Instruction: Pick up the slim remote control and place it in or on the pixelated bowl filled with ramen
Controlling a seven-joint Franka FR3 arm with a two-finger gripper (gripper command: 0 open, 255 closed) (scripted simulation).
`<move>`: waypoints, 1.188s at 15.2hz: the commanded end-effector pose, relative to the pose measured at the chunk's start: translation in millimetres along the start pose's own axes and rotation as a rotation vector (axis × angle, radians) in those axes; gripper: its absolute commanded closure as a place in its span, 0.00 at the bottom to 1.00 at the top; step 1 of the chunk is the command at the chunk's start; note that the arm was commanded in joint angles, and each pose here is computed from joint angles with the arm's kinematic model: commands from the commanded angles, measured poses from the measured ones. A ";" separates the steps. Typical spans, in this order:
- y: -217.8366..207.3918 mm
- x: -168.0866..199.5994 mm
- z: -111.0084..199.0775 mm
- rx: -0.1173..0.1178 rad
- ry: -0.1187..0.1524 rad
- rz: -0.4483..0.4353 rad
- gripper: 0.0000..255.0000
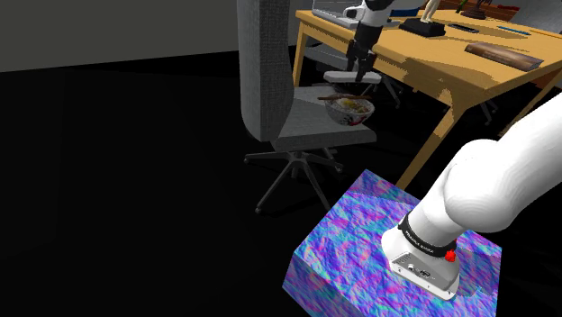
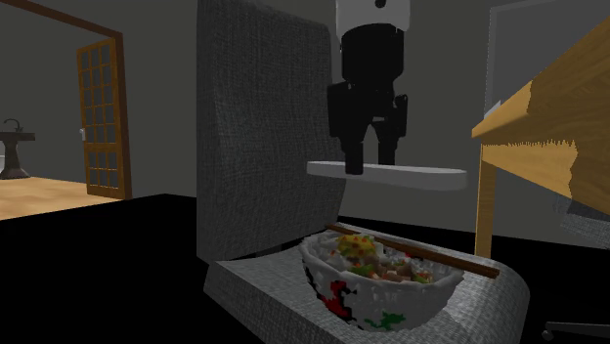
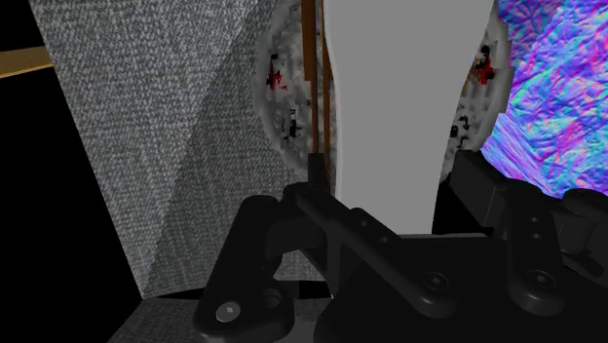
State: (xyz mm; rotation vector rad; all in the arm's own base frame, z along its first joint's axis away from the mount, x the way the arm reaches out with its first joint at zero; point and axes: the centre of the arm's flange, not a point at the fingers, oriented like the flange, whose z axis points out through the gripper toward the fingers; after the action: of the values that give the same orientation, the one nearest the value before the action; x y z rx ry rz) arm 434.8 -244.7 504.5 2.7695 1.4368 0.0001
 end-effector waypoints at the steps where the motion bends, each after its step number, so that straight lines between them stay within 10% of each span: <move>1: -8.1 -8.5 3.1 -0.001 -0.001 -0.001 1.00; 18: -9.4 -7.8 73.2 -0.001 -0.001 -0.001 1.00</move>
State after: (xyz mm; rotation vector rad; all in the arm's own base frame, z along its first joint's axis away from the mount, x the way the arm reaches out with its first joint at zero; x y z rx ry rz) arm 423.3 -247.1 431.6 2.7682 1.4383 -0.0009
